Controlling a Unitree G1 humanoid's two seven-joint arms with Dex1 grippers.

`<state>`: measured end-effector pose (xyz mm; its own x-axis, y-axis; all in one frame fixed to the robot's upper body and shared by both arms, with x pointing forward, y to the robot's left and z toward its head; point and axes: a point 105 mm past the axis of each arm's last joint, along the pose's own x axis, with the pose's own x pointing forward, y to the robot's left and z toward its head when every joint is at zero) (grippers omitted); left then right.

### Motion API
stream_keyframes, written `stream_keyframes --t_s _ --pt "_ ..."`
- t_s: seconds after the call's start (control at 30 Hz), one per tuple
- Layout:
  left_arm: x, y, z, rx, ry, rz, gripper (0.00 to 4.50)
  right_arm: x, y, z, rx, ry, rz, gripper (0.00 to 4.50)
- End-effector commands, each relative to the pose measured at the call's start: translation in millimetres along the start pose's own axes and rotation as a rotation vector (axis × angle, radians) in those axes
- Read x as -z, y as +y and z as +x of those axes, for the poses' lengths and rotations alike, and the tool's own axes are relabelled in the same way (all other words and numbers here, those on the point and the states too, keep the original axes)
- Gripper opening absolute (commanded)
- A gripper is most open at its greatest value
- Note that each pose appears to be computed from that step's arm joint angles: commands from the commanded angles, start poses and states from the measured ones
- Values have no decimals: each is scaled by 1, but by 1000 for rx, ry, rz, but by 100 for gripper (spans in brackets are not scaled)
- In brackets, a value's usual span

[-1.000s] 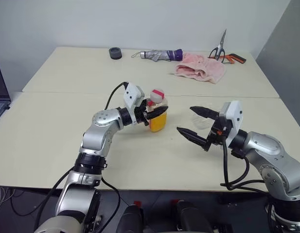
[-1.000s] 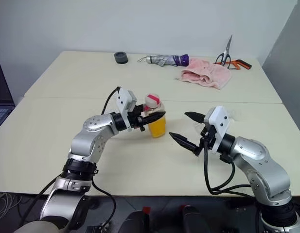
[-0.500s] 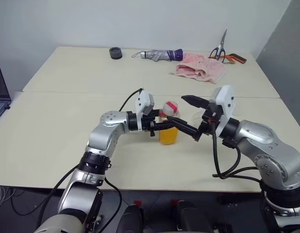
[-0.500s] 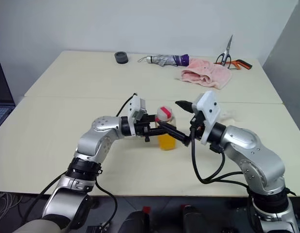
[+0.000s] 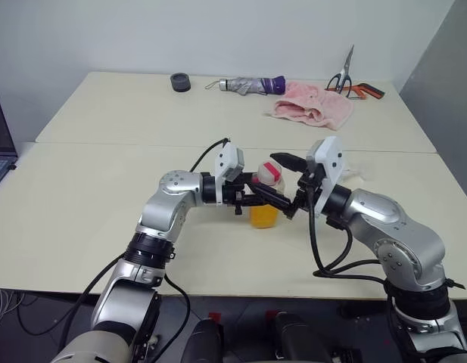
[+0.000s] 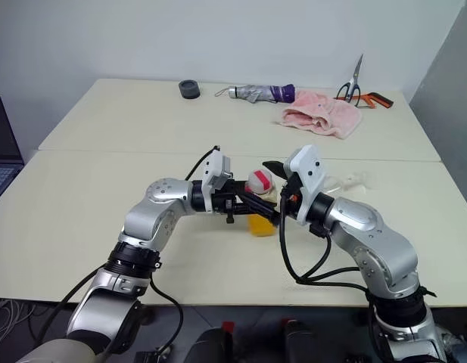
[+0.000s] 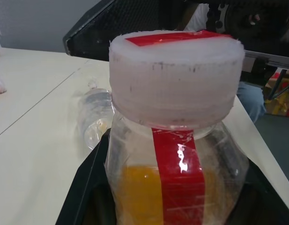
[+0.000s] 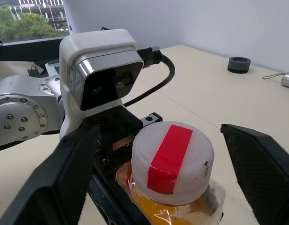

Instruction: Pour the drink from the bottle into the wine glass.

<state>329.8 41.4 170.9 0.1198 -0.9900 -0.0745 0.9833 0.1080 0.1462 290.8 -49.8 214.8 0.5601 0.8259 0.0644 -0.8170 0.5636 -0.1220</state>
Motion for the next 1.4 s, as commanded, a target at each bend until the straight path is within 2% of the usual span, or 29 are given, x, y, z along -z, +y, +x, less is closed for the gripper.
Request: stream_keyframes --t_s 0.03,0.13,0.17,0.3,0.43,0.53,0.63,0.77,0.9,1.0,1.17,1.33,1.4 --pt "-15 1 3 12 -27 61 189 -14 2 3 -10 -49 -47 320" --pt "-16 0 4 11 -31 62 189 -15 5 3 -33 -46 -54 210" --pt "-16 0 4 11 -32 62 189 -15 6 3 -43 -45 -57 187" --pt "-21 -1 5 12 -42 72 189 -18 13 2 -142 -44 -71 187" --pt "-27 -6 4 43 -44 91 189 -18 19 -5 -407 -1 -154 187" --pt "-28 -10 0 72 -19 117 188 -14 8 -9 -576 88 -235 187" --pt "-28 -8 -4 67 -4 127 188 -13 -13 0 -566 123 -325 187" --pt "-28 -3 -5 18 -18 120 188 -14 -20 -5 -543 121 -267 187" --pt "-26 1 -4 -29 -39 88 187 -31 -28 -16 -360 4 -192 324" --pt "-24 7 -4 -65 -41 81 187 -36 -16 -27 -245 -56 -144 433" --pt "-24 16 -3 -95 -45 77 187 -24 -6 -22 19 -76 -132 435" --pt "-24 21 2 -91 -43 73 187 -15 -18 -10 280 -79 -144 435" --pt "-24 22 4 -83 -38 75 187 -16 -21 -8 328 -99 -134 435"
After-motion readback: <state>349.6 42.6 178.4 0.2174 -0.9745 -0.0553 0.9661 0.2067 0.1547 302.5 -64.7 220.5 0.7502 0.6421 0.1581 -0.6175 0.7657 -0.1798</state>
